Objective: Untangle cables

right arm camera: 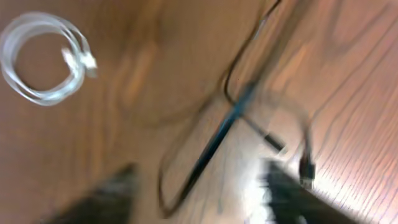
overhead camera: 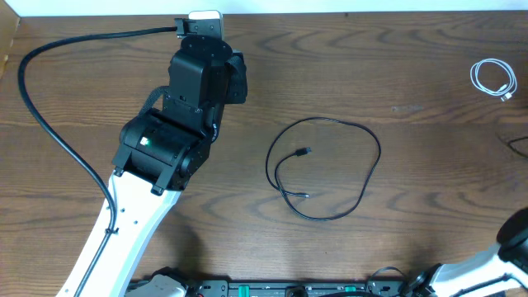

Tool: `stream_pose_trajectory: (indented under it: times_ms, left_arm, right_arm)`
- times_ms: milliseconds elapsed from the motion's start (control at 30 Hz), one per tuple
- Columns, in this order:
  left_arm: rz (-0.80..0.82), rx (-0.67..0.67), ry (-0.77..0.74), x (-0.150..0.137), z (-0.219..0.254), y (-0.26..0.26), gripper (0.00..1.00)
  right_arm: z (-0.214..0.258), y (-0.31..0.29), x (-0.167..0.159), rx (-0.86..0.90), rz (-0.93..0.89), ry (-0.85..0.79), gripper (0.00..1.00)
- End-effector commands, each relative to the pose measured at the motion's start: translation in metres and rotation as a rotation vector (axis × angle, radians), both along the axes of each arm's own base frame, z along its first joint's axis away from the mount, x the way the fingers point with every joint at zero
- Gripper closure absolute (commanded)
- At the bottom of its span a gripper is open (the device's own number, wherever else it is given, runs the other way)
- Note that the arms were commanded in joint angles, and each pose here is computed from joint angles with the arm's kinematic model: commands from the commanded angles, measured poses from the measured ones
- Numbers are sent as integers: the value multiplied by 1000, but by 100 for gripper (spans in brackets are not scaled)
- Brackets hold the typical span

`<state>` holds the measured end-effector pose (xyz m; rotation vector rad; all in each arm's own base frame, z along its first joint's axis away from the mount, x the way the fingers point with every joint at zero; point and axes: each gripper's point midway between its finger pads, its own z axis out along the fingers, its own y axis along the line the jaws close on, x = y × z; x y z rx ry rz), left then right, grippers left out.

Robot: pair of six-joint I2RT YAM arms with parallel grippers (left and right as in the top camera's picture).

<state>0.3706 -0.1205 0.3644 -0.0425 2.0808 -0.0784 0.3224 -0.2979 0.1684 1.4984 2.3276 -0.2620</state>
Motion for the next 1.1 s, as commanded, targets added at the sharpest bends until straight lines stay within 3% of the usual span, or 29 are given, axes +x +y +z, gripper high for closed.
stream_pose_trajectory:
  times_ms: [0, 167, 300, 533, 700, 1067]
  left_arm:
    - [7, 5, 5, 1, -1, 2, 39]
    - [7, 8, 11, 1, -2, 2, 39]
    - [6, 11, 17, 0, -4, 2, 39]
    - [6, 14, 24, -1, -6, 3, 39]
    - [4, 11, 28, -1, -7, 2, 39]
    - [-202, -50, 255, -16, -62, -39, 39]
  right_arm:
    - [-7, 10, 3, 71, 14, -19, 11]
    - [11, 40, 27, 181, 189, -163, 1]
    - [40, 61, 37, 191, 275, -256, 1]
    - [67, 49, 25, 39, 244, -237, 1]
    - [61, 63, 26, 107, 270, -236, 1]
    - [56, 200, 66, 311, 880, -318, 1]
